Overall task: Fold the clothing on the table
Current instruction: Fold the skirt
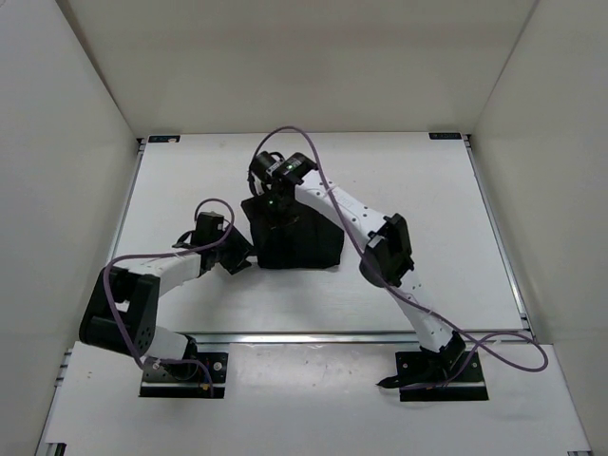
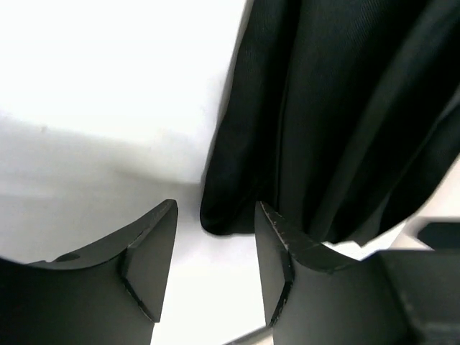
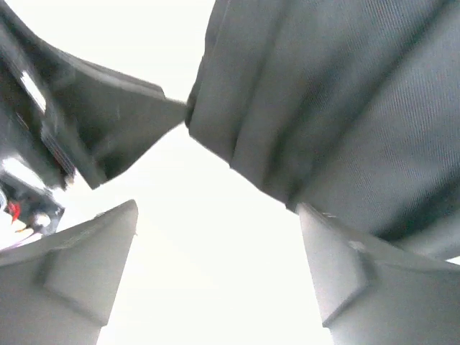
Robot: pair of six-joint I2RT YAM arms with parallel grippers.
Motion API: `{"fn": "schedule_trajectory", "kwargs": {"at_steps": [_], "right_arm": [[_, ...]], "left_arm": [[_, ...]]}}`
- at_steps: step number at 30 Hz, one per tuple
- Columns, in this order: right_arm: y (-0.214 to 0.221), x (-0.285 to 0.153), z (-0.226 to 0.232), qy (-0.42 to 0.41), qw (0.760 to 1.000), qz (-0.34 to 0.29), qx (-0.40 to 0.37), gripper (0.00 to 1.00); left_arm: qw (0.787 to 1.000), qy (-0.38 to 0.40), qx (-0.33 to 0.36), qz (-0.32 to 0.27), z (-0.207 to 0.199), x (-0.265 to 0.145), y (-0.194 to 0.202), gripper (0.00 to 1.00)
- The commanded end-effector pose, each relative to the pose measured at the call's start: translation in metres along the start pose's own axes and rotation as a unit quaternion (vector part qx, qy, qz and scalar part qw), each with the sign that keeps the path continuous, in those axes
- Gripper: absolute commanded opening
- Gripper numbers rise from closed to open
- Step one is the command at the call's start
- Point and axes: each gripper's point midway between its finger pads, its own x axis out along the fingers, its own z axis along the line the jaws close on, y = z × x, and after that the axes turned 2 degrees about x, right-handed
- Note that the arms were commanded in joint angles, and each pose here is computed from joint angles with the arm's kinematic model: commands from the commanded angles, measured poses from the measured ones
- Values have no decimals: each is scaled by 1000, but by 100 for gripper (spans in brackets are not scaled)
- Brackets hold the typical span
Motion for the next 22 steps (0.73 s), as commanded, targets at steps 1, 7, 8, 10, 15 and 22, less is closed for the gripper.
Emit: {"fn": "schedule_trajectory", "kwargs": {"at_steps": [1,7,8,10,15,22], "right_arm": [[4,-74,0,21,998,-54,-4,95],[51,-94,-27,9,999,-29,20,99],[61,-89,-33,-7,999,-25,30,99],[78,-97,-38,-37,997,-51,44,99],[91,-128,-51,-114,978,-151,89,99],[82,-155,-66,-91,973,-207,47,99]], "left_arm": [[1000,16,3,8,-2,-20,2,58],[999,24,18,-33,1,-52,-10,60],[999,18,21,-32,4,-55,-9,60],[999,8,30,-29,10,-62,-6,60],[998,-1,47,-42,19,-76,-3,61],[997,-13,53,-48,32,-81,6,65]]}}
